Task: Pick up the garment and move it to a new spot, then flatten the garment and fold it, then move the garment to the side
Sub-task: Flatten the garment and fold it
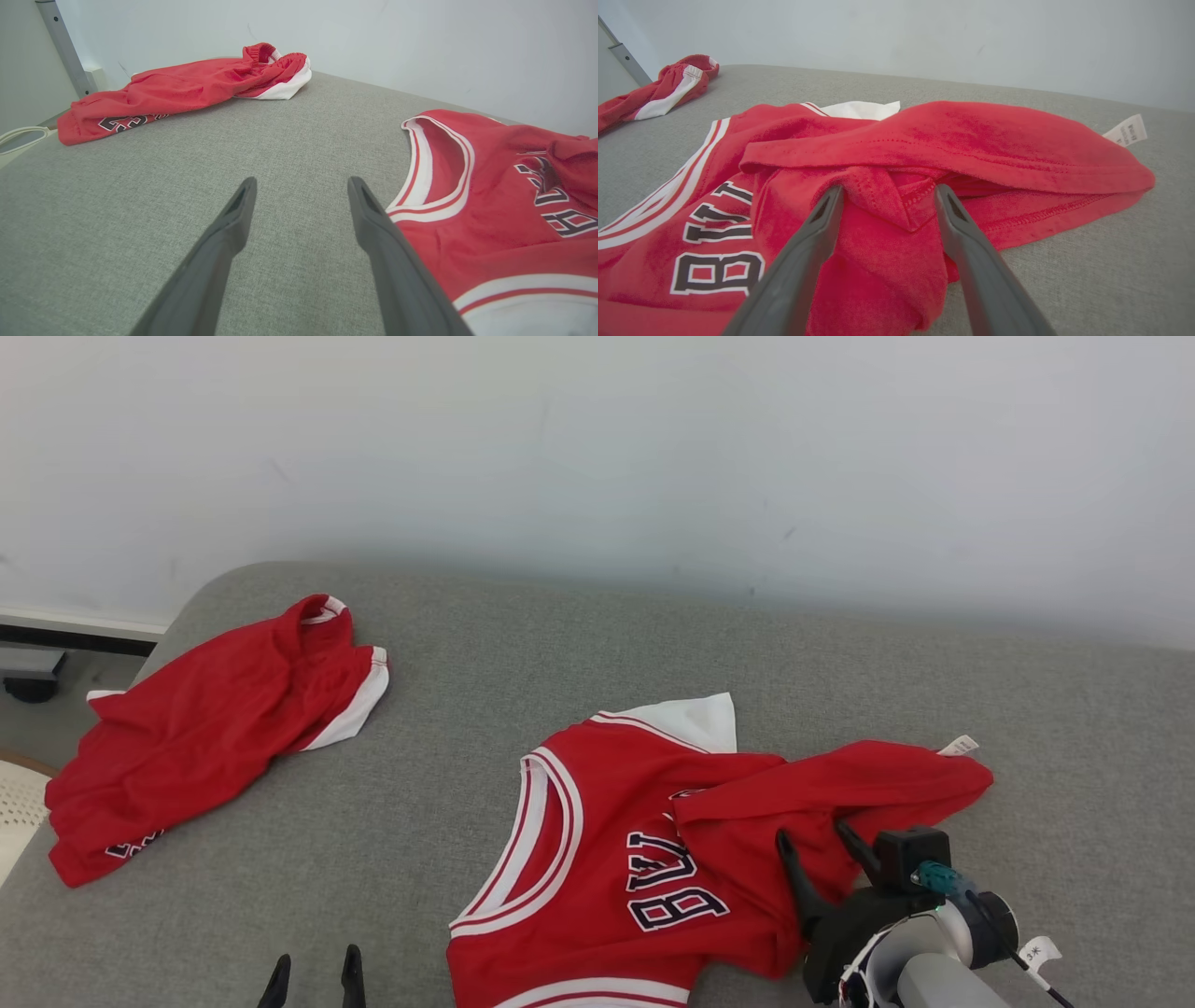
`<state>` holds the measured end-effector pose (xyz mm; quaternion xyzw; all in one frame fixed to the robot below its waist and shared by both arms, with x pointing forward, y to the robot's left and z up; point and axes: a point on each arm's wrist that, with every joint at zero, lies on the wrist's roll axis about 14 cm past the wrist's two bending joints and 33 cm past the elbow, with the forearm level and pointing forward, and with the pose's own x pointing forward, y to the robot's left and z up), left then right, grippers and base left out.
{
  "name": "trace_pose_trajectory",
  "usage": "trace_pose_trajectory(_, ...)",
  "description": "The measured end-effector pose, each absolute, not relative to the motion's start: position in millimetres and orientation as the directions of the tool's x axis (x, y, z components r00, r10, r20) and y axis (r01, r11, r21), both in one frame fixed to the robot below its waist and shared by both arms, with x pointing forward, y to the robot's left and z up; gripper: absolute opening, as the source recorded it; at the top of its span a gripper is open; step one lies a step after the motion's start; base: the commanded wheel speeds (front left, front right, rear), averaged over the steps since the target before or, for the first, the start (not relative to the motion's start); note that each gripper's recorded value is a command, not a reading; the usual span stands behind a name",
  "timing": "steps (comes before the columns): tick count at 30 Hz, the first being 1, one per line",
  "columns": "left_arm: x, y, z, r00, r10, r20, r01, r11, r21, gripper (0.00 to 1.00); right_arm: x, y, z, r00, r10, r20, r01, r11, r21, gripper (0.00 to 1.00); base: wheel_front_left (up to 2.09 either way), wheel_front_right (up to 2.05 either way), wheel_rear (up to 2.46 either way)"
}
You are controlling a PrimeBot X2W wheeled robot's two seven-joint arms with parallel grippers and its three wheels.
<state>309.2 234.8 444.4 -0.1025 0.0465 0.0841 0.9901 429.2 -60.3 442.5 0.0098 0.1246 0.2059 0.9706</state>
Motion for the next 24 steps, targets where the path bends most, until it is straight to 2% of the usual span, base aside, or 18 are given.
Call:
trace_pose_trajectory(6,302.8,240.9,443.3,0.978,0.176,-0.112,-0.195,0.961,-0.194,1.0,424.8,-31.1,438.8,0.845,0.463,-0.268,-0.457,0.885,0.089,1.0,0.0,0.0,0.0)
trace_pose_trajectory(7,302.2,241.6,443.0,0.977,0.178,-0.113,-0.198,0.961,-0.194,1.0,422.4,-27.8,434.7,0.833,0.472,-0.288,-0.469,0.879,0.084,0.48,0.0,0.0,0.0)
trace_pose_trajectory(8,301.8,241.9,442.5,0.977,0.18,-0.115,-0.199,0.961,-0.194,1.0,421.6,-26.3,433.1,0.829,0.475,-0.294,-0.473,0.877,0.083,0.4,0.0,0.0,0.0)
trace_pose_trajectory(9,301.6,242.3,442.1,0.977,0.181,-0.116,-0.201,0.96,-0.194,1.0,422.3,-25.4,433.5,0.828,0.477,-0.294,-0.474,0.876,0.085,0.0,0.0,0.0,0.0)
trace_pose_trajectory(14,303.4,242.0,442.4,0.977,0.18,-0.115,-0.199,0.96,-0.196,1.0,426.4,-32.1,437.0,0.84,0.463,-0.282,-0.459,0.884,0.086,0.0,0.0,0.0,0.0)
trace_pose_trajectory(18,305.6,240.6,444.2,0.979,0.175,-0.109,-0.194,0.961,-0.197,1.0,434.1,-44.8,453.2,0.875,0.432,-0.218,-0.413,0.901,0.129,0.0,0.0,0.0,0.0)
trace_pose_trajectory(24,306.4,234.9,443.8,0.982,0.157,-0.108,-0.176,0.964,-0.198,1.0,420.1,-84.7,461.1,0.921,0.363,-0.141,-0.339,0.926,0.167,0.0,0.0,0.0,0.0)
